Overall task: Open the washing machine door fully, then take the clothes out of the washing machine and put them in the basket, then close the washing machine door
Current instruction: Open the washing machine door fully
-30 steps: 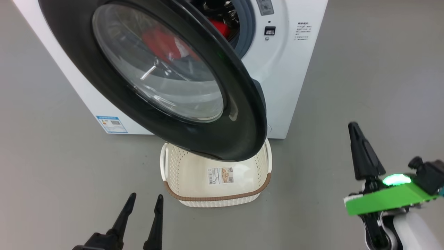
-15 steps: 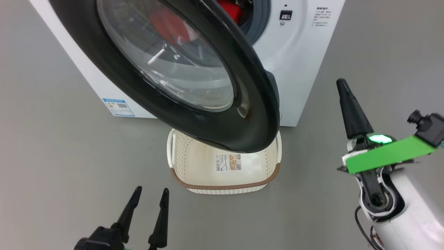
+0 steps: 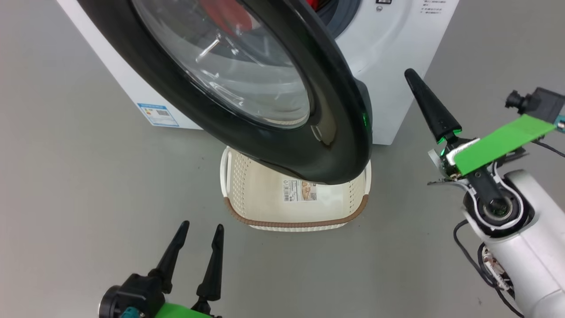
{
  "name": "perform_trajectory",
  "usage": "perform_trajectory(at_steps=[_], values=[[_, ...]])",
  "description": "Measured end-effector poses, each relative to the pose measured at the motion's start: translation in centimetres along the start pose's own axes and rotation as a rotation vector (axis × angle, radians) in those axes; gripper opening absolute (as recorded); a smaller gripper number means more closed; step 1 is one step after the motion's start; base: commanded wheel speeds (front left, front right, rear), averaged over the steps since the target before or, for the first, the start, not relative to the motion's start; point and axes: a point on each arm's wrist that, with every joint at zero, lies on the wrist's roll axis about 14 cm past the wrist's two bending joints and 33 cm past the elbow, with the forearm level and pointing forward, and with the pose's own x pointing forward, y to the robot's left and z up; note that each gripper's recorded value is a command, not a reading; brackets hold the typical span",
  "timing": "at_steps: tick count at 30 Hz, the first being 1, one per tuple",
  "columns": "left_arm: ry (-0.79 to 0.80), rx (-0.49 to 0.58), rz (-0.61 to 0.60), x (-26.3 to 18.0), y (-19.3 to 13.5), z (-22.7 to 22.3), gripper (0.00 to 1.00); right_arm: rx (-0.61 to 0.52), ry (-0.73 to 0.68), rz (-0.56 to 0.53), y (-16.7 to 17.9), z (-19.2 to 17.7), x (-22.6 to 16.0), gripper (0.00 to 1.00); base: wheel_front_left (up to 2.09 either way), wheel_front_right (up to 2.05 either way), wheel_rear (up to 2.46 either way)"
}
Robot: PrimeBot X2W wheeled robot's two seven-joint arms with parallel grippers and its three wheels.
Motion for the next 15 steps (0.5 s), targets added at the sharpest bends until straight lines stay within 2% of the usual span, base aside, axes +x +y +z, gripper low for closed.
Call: perform_trajectory(at_steps=[4, 15], values=[[0.007, -0.002, 0.005, 0.2, 0.1, -0.2, 1.0, 0.109, 0.101, -0.013, -0.6, -1.0, 0.7, 0.0, 0.0, 0.0, 0.0], [0.006, -0.005, 0.02, 0.3, 0.4, -0.1, 1.0, 0.235, 0.366, -0.022, -1.5, -4.8, 1.2, 0.0, 0.0, 0.0, 0.0]])
